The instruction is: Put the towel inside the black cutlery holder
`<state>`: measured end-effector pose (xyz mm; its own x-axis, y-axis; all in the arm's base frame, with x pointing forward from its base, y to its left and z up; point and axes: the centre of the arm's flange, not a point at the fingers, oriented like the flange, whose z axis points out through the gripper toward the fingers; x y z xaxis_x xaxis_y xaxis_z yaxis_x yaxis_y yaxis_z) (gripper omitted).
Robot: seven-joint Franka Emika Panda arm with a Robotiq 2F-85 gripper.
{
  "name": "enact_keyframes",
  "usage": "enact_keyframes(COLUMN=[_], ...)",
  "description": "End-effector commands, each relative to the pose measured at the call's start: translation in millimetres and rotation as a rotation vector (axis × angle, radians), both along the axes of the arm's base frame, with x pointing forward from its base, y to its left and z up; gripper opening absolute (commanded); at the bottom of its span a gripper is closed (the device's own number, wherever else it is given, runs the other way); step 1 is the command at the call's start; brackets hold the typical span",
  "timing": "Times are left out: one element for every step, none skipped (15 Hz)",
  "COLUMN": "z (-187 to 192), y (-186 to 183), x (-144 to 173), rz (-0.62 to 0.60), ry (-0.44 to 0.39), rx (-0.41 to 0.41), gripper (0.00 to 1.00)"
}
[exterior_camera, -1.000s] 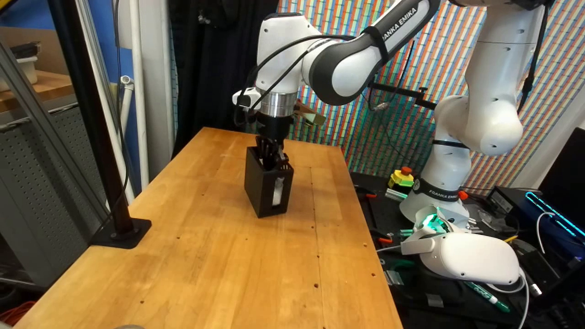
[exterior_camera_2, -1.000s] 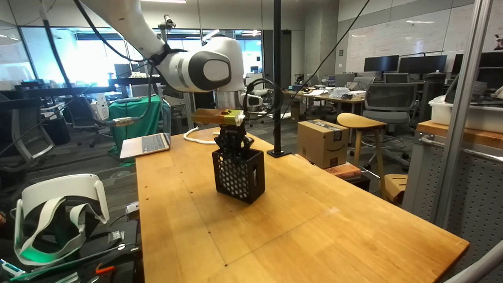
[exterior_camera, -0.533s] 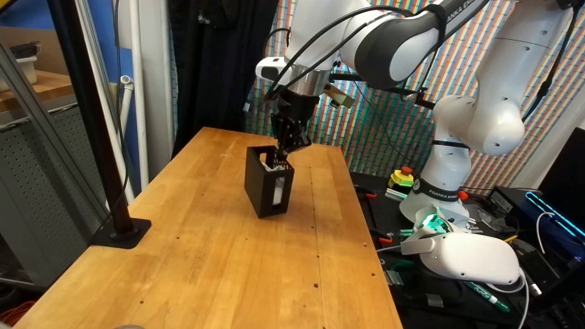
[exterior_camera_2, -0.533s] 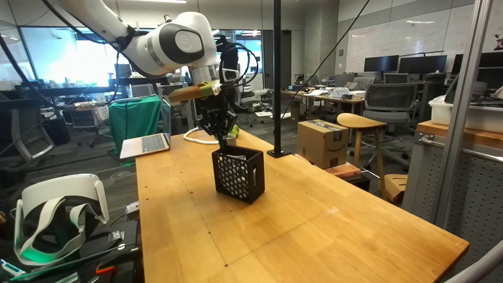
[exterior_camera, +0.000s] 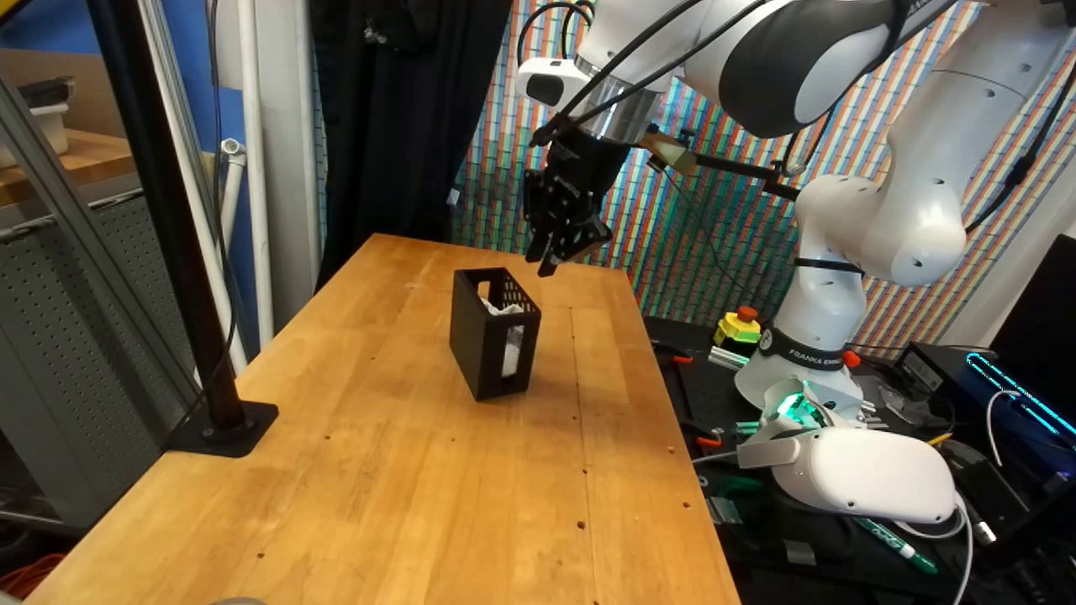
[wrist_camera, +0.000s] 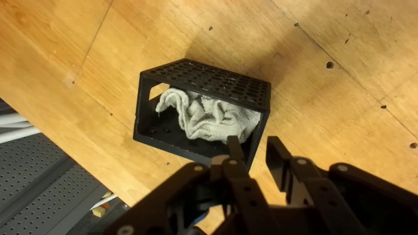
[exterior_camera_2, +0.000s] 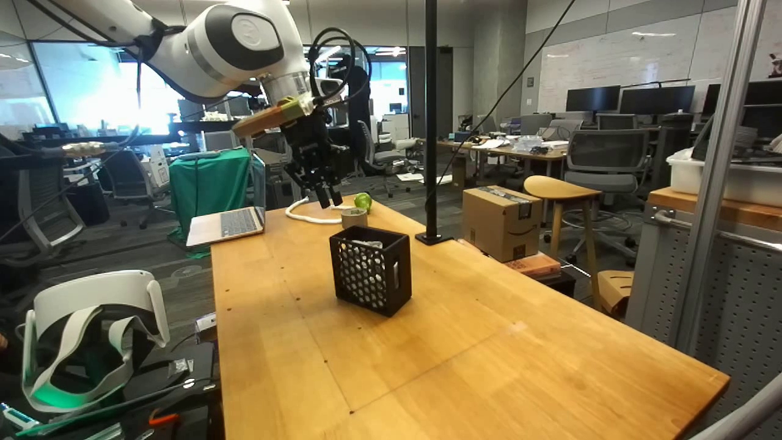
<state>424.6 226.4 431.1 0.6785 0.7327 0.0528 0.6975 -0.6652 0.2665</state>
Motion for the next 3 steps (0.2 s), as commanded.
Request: enact_keyframes(z=[-0.4, -1.0, -1.5], y=[-0.3, -0.5, -0.6], x=[-0.5, -0.7, -0.9], rz=[0.000, 0.000, 0.000], ry=[0.001, 0.002, 0.003], rx=[-0.001, -0.001, -0.002], gripper=[0.32, 0.32, 0.32])
